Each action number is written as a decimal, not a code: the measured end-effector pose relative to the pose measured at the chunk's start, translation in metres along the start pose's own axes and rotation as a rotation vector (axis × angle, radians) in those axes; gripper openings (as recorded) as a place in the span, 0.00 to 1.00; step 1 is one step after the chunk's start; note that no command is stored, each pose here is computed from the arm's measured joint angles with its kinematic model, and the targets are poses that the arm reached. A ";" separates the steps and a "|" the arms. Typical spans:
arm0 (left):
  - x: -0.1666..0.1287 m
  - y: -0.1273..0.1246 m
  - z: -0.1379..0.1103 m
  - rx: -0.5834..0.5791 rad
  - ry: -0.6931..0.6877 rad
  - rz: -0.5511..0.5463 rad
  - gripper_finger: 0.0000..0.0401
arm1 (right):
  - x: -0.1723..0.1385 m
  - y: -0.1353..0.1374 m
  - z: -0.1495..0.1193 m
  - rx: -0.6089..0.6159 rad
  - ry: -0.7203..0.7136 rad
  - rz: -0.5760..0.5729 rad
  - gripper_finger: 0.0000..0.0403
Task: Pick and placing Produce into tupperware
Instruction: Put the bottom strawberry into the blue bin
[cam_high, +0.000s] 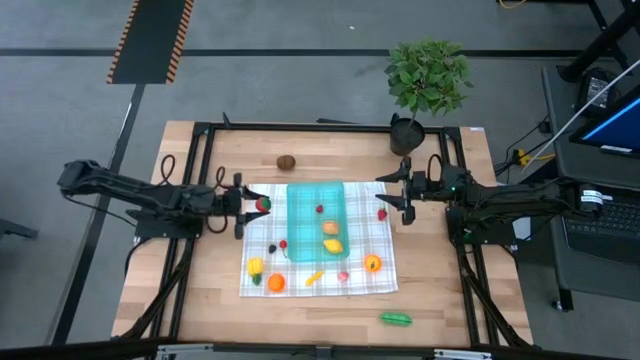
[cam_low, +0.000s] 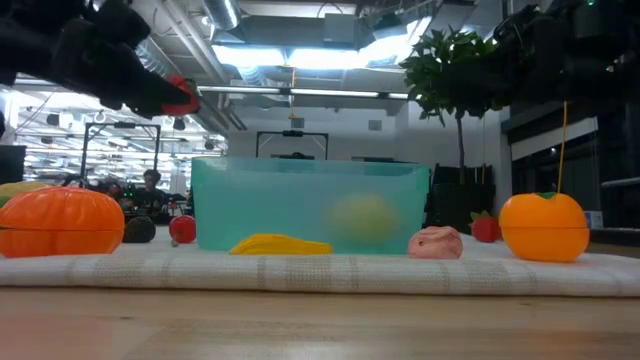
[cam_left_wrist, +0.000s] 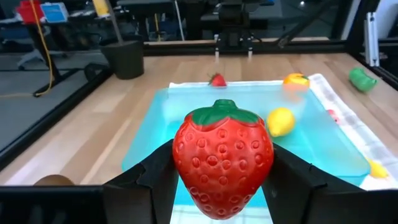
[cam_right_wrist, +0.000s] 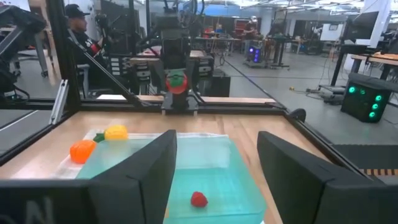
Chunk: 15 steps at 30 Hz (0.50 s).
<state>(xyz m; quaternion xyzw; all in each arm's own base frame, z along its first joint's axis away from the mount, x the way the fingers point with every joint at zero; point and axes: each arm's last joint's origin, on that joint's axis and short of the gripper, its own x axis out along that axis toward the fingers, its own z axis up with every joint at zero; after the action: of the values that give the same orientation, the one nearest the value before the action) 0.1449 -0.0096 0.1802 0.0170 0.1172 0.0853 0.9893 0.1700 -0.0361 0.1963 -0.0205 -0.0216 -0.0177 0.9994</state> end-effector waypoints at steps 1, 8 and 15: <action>0.003 0.001 0.000 -0.004 0.002 0.005 0.46 | 0.000 0.000 0.000 -0.001 0.000 0.000 0.56; 0.023 0.006 0.009 -0.022 0.032 -0.022 0.46 | 0.000 0.000 0.000 0.002 0.002 0.000 0.56; 0.050 0.010 0.027 0.007 0.131 -0.037 0.46 | 0.000 0.000 -0.002 0.004 0.018 0.001 0.56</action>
<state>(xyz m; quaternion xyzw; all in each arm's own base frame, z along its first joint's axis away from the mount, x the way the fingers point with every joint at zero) 0.1972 0.0086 0.1959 0.0128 0.1824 0.0677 0.9808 0.1702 -0.0361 0.1947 -0.0186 -0.0128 -0.0174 0.9996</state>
